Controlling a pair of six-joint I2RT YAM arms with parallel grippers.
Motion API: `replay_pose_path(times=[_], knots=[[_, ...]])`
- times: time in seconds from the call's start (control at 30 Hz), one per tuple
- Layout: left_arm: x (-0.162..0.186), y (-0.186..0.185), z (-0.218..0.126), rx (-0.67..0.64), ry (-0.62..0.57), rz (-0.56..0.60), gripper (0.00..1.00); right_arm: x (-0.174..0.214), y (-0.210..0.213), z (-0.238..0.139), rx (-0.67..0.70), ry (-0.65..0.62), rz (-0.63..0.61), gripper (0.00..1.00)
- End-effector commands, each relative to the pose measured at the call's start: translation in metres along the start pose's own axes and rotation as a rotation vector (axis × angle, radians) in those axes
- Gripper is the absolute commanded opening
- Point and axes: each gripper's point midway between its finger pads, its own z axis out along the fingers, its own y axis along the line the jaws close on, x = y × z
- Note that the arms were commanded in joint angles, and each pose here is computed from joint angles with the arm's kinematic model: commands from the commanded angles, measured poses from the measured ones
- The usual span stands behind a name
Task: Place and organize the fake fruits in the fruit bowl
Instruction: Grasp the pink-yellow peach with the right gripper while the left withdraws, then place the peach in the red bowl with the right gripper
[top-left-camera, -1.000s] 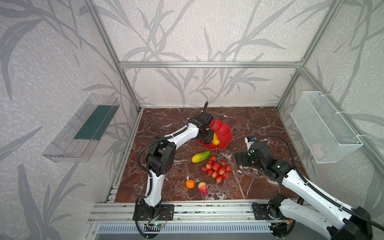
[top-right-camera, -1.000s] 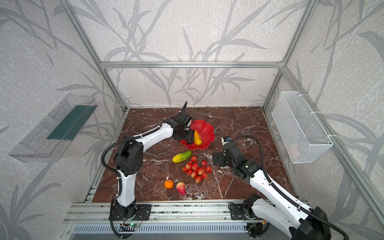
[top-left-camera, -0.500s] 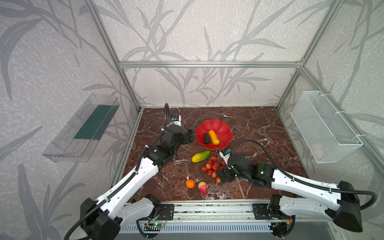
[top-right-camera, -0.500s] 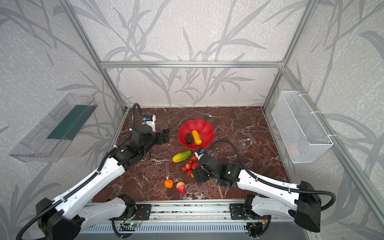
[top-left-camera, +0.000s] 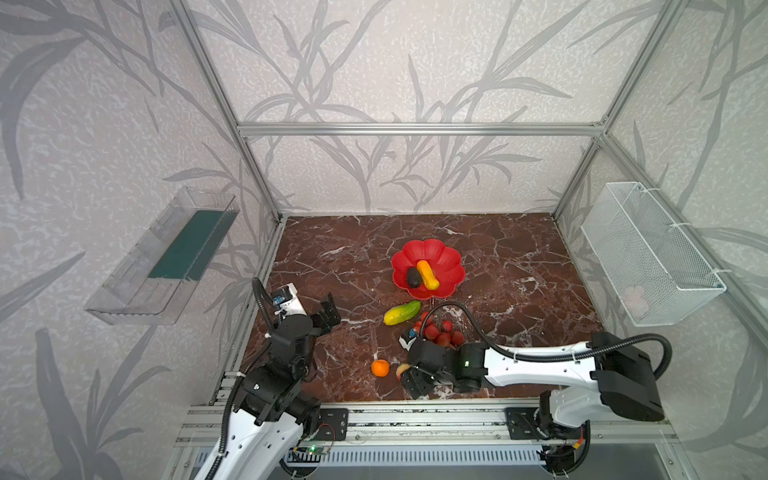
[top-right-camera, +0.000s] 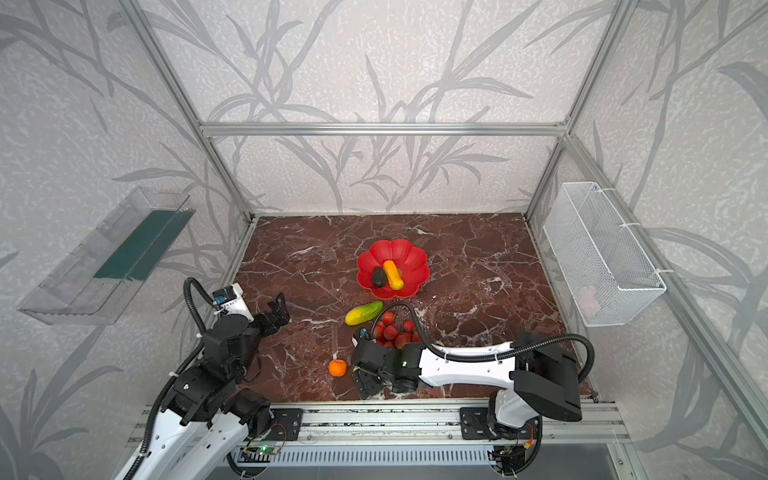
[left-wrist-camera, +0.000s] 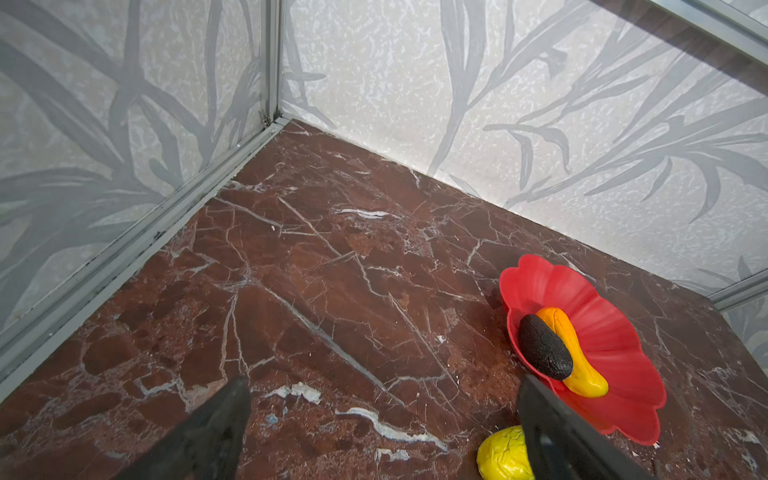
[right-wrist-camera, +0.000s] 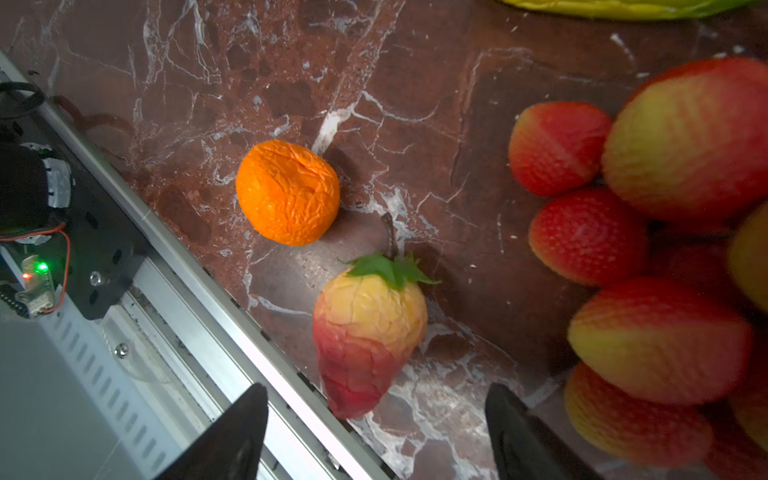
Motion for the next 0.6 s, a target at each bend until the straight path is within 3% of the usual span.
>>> replay_pose_path(times=[0.0,0.23,0.33,0.43,0.57], knots=[[0.014,0.013,0.002,-0.056,0.044,-0.015,1.0,-0.007,0.012,0.009,-0.021,-0.008,0.024,0.8],[0.018,0.015,0.003,-0.067,0.059,-0.016,1.0,-0.006,0.015,0.028,-0.011,0.019,0.012,0.69],[0.019,0.015,0.003,-0.07,0.062,-0.018,1.0,-0.009,0.02,0.029,-0.025,0.021,0.007,0.56],[0.021,0.016,0.003,-0.071,0.07,-0.015,1.0,-0.02,0.022,0.017,-0.02,-0.012,0.005,0.45],[0.037,0.023,0.002,-0.092,0.127,-0.03,1.0,-0.055,0.012,-0.022,0.013,-0.142,-0.019,0.4]])
